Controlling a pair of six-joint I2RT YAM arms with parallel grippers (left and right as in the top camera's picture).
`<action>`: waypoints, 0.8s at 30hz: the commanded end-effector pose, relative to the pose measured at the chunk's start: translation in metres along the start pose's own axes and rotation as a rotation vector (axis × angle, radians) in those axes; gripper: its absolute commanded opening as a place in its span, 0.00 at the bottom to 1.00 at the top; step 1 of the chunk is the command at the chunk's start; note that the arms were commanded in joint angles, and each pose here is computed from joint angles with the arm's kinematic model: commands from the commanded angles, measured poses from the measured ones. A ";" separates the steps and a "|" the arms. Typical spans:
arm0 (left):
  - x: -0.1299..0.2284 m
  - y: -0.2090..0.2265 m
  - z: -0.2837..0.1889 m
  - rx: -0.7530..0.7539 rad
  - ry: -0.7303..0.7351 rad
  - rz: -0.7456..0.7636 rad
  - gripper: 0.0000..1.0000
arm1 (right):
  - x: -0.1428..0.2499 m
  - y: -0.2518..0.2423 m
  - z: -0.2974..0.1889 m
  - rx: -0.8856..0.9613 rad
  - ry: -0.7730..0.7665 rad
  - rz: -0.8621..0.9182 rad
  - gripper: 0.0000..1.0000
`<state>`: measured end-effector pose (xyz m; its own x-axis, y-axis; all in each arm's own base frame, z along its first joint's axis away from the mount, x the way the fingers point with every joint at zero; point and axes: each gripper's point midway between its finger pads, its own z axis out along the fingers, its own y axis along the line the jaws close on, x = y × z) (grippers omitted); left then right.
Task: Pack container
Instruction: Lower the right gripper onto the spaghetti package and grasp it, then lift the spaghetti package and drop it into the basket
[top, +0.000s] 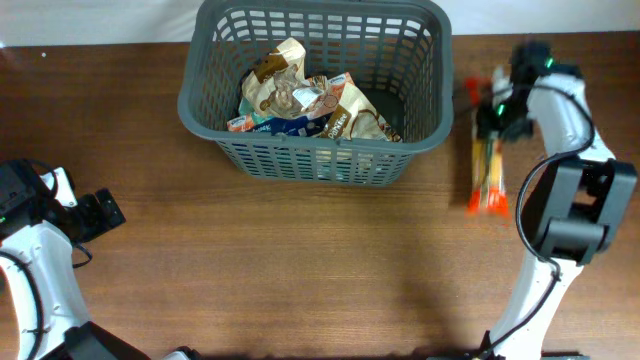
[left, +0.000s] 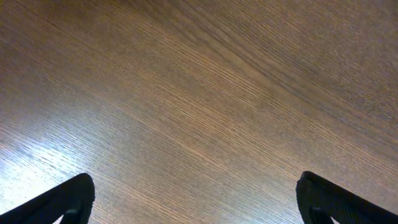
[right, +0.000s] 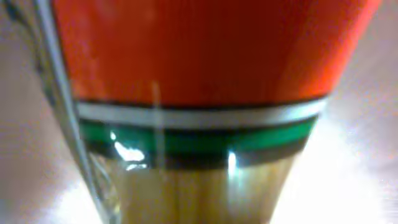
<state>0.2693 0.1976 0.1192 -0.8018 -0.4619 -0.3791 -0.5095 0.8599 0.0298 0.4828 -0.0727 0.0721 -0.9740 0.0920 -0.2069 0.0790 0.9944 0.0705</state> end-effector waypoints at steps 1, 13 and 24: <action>0.003 -0.003 0.004 0.023 0.011 -0.018 0.99 | -0.085 0.006 -0.133 -0.035 -0.391 -0.015 0.04; 0.001 -0.003 0.004 0.025 0.001 -0.018 0.99 | -0.079 0.172 -0.422 -0.518 -1.097 -0.531 0.04; 0.001 -0.003 0.004 0.026 0.003 -0.018 0.99 | 0.027 0.315 -0.379 -0.738 -0.885 -1.103 0.04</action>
<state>0.2721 0.1965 0.1198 -0.7992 -0.4600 -0.3869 -0.5049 0.8630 0.0169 0.4286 0.2012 0.4511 -0.2430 -0.2701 -0.9317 -0.8530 0.5168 0.0727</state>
